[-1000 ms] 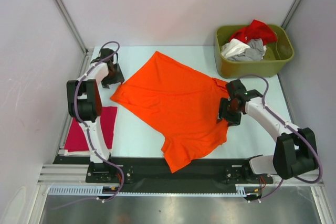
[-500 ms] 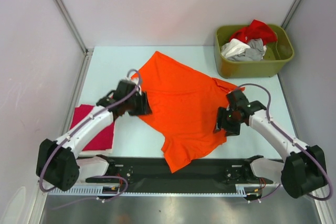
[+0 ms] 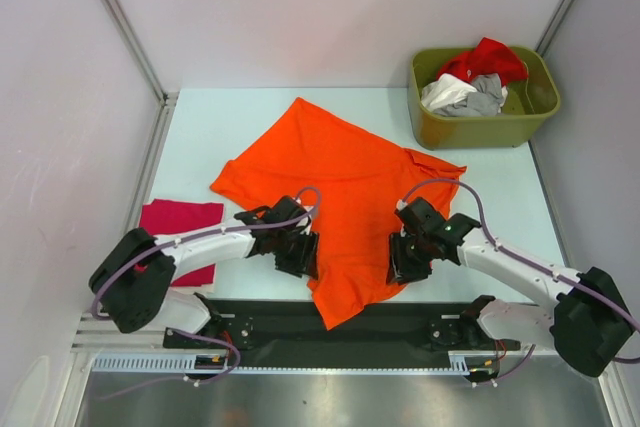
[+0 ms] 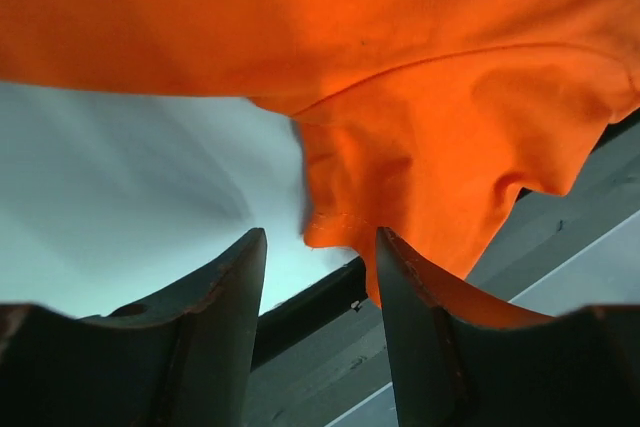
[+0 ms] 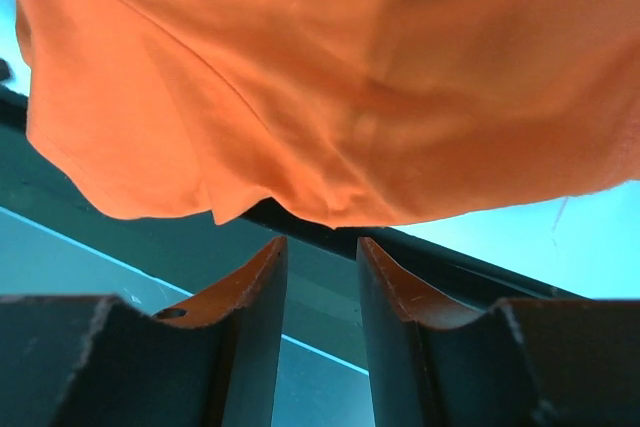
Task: Fold and stack the t-shirts
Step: Flatten the tshirt out
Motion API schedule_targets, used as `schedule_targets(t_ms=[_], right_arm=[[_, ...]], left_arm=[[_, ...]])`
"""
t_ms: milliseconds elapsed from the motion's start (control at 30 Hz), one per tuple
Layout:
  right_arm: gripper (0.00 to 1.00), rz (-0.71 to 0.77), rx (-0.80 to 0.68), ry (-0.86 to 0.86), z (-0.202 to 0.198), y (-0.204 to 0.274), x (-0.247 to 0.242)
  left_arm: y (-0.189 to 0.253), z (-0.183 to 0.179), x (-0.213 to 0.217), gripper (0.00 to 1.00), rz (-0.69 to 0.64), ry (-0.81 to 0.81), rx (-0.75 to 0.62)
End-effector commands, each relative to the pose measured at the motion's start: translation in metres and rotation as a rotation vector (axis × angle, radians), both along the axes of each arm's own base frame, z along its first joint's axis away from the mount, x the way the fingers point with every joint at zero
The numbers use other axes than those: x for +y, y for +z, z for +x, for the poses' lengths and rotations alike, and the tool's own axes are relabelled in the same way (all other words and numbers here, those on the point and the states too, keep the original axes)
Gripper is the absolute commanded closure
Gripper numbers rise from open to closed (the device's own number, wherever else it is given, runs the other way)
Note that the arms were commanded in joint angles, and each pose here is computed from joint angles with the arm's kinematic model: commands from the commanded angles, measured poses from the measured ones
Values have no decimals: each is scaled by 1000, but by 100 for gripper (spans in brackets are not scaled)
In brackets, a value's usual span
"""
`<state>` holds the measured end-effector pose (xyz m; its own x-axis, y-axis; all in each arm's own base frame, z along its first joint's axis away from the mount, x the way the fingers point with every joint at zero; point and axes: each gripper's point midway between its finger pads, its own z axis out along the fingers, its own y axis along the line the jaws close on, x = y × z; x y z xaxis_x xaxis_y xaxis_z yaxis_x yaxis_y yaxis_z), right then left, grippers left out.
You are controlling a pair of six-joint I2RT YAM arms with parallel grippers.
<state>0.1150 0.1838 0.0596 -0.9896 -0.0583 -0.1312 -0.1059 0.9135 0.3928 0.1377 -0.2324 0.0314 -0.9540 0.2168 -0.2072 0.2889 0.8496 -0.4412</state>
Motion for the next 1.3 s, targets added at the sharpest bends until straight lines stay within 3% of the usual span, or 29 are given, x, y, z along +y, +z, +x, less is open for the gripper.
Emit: schedule_targets(t_ms=[0,133,233,300,333,433,700,800,833,900,933,967,1033,1200,1267], right_arm=[[60,7,-63,-40,12,8,1],[61,17,-100,-97,21,17,-5],[62,36,-133,-138,30,25,-9],[62,40,-148,-176,37,29,-16],[63,29,-154,-181,40,32,-20],[64,-1,-167,-251,53,35,-40],[67,-37,-174,-490,97,43,-91],[67,-67,-219,-600,119,50,-117],[66,-86,-240,-645,127,52,-128],[61,-106,-315,-705,147,60,-144],[60,-99,-362,-732,161,65,-151],[55,-109,-371,-769,169,64,-162],[53,-94,-445,-825,191,74,-175],[50,-102,-604,-862,233,93,-190],[49,-105,-683,-877,249,106,-196]], left_arm=[[-3,-7,-13,47,-16,-9,28],[-15,-17,-14,47,32,-36,49],[-31,-25,-10,56,87,-44,90],[-38,-24,0,79,140,-26,87],[-37,-23,4,99,156,-16,73],[-34,-17,23,100,238,31,22],[-23,-23,36,100,250,26,1],[-18,-20,41,95,278,8,-17],[-15,-19,41,82,277,1,-25],[-3,-14,38,68,268,-11,-51],[9,-10,33,56,236,-14,-82],[23,-3,26,53,207,-28,-119],[46,8,19,48,167,-45,-184],[103,53,-19,46,39,-95,-367],[100,70,-28,46,23,-108,-374]])
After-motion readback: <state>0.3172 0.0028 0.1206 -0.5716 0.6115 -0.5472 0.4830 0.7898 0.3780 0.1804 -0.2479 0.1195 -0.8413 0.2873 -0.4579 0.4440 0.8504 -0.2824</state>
